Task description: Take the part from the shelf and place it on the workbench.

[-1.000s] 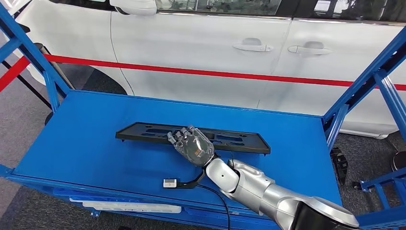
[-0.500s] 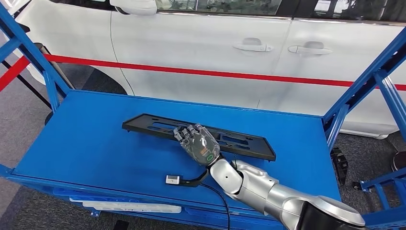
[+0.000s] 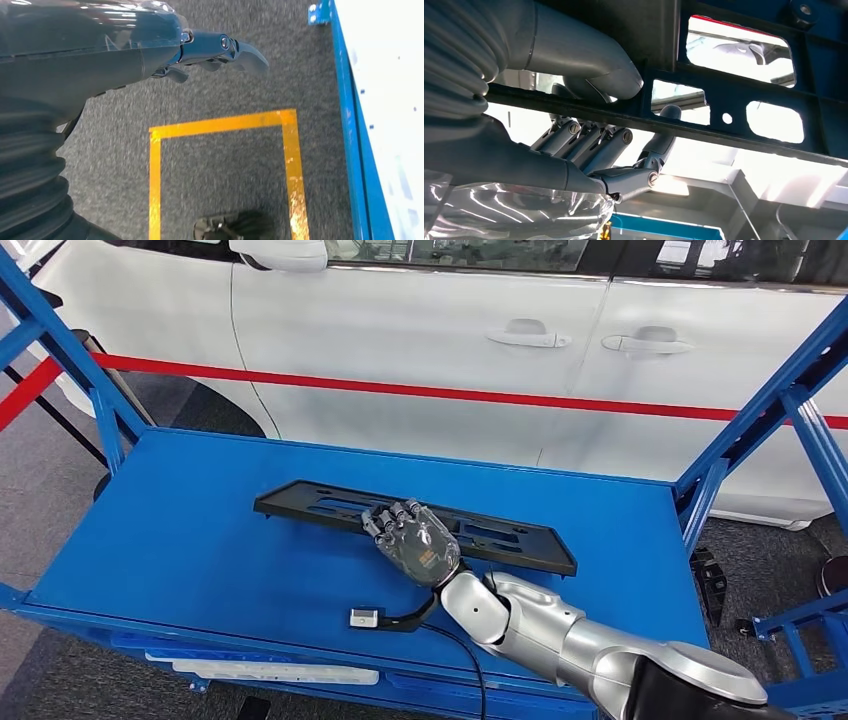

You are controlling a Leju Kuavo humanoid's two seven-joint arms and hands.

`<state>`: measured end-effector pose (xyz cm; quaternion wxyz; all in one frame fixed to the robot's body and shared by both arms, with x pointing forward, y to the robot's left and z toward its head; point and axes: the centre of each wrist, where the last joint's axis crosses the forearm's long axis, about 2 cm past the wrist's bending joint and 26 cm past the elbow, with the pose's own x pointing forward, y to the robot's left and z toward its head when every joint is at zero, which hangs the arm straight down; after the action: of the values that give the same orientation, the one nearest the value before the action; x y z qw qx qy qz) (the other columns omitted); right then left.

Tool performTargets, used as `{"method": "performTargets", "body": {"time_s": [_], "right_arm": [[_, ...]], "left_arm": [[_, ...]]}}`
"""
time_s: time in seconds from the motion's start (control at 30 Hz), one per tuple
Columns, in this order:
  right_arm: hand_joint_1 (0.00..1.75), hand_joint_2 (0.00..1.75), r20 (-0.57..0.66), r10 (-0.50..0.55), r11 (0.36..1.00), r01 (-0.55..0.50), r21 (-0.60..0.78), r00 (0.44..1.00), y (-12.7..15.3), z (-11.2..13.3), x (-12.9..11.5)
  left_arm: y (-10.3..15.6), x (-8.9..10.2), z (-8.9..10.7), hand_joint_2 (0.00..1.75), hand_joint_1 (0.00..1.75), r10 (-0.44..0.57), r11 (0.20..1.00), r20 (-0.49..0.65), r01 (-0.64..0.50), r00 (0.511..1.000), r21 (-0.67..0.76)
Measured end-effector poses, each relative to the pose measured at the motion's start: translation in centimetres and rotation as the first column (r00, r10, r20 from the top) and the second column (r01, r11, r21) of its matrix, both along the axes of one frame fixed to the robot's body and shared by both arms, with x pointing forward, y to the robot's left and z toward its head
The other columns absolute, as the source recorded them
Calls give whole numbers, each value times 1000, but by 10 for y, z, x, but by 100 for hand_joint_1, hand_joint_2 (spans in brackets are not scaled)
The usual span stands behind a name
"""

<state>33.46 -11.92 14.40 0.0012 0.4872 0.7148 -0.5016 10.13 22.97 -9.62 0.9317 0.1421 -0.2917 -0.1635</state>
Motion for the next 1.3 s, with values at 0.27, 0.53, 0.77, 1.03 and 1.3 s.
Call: {"method": "performTargets", "body": {"time_s": [0.27, 0.53, 0.77, 1.03, 1.3], "right_arm": [[175, 175, 80, 3, 998, 1, -58, 997, -4, 35, 27], [175, 175, 206, -13, 998, 26, -61, 979, -14, 93, 58], [175, 175, 237, 35, 997, -18, -73, 971, -17, 106, 60], [175, 175, 245, 50, 997, -33, -74, 968, -18, 109, 61], [175, 175, 244, 5, 1000, -1, -18, 970, -17, 104, 58]], "left_arm": [[-1, -2, -1, 175, 0, 11, 996, -61, -16, 998, -85], [-2, -4, -2, 175, 0, 9, 993, -101, -21, 995, -118], [0, -5, -2, 175, 0, 20, 996, -82, -27, 996, -84], [4, -7, -3, 175, 0, 30, 997, -82, -35, 996, -63], [5, -9, -3, 175, 0, 11, 998, -89, -16, 996, -59]]}}
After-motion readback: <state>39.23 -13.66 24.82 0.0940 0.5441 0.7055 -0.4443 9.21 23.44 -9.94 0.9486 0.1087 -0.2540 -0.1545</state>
